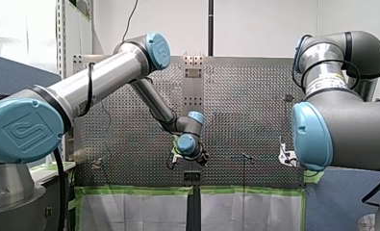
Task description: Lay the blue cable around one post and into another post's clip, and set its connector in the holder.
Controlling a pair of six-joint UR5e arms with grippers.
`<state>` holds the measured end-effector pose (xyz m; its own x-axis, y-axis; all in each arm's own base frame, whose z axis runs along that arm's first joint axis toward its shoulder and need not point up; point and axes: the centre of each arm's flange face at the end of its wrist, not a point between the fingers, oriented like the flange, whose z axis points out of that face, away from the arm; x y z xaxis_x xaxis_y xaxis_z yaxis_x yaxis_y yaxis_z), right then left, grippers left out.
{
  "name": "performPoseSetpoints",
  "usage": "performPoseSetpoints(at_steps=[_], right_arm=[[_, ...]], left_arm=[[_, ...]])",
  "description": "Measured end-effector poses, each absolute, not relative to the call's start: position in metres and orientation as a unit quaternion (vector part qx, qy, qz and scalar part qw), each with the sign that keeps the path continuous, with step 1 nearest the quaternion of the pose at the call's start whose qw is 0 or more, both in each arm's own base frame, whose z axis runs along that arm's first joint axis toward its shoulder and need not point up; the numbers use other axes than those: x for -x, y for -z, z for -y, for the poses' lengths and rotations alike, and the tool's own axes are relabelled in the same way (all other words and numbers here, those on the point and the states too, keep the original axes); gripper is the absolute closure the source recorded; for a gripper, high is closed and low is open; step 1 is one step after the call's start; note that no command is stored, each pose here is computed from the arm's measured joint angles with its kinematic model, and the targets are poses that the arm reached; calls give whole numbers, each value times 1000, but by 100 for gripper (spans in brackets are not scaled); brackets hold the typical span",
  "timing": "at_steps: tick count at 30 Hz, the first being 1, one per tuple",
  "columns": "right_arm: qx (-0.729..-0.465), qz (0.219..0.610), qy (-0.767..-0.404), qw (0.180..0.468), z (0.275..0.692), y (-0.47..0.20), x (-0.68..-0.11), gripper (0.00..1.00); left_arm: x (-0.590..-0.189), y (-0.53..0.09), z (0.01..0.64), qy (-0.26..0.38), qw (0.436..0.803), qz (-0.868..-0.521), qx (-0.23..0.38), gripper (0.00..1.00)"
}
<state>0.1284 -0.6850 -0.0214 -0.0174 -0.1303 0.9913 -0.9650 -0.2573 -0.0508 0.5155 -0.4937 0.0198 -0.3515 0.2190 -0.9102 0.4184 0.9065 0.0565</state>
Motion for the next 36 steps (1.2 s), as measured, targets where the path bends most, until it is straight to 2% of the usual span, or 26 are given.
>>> performPoseSetpoints(at_steps=[17,36], right_arm=[[-584,470,-537,387,685,24,-129,100],[-583,469,-542,383,684,26,-129,100]], left_arm=[[-507,-23,498,88,537,-810,-219,0],[-500,-32,516,107,564,-788,-222,0]])
